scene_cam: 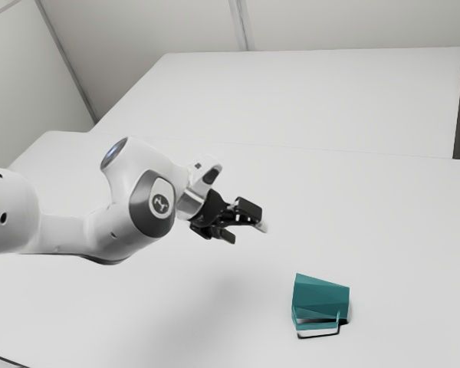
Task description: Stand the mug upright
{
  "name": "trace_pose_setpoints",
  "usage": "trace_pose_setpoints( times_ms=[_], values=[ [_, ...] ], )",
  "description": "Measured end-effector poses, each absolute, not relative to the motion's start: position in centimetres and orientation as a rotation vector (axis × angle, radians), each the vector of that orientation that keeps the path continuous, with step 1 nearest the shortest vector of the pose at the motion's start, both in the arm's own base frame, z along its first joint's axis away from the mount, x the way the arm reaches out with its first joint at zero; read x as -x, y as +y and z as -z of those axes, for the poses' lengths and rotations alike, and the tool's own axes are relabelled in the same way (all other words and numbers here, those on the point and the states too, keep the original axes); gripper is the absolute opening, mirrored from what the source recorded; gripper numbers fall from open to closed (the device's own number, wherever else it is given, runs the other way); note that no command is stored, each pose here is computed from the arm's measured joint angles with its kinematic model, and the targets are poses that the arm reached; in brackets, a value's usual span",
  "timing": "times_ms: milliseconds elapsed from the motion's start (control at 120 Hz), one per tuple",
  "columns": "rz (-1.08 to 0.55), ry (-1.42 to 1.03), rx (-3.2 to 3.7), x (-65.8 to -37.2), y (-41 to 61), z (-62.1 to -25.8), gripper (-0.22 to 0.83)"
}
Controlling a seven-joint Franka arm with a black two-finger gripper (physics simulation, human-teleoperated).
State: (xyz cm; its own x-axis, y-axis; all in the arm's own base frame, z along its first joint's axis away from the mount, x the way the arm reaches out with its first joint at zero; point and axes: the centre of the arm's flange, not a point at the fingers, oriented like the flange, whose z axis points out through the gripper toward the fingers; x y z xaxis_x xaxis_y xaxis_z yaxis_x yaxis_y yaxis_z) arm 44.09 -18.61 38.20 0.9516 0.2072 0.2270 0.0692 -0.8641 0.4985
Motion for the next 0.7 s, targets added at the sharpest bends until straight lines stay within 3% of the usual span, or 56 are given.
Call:
trace_pose_setpoints(
  times_ms=[292, 700],
  values=[
    [-0.319, 0.191, -2.607, -43.3, -21.1, -35.2, 0.62],
    [-0.322, 0.081, -2.621, -41.5, -25.3, -33.9, 0.62]
  ],
)
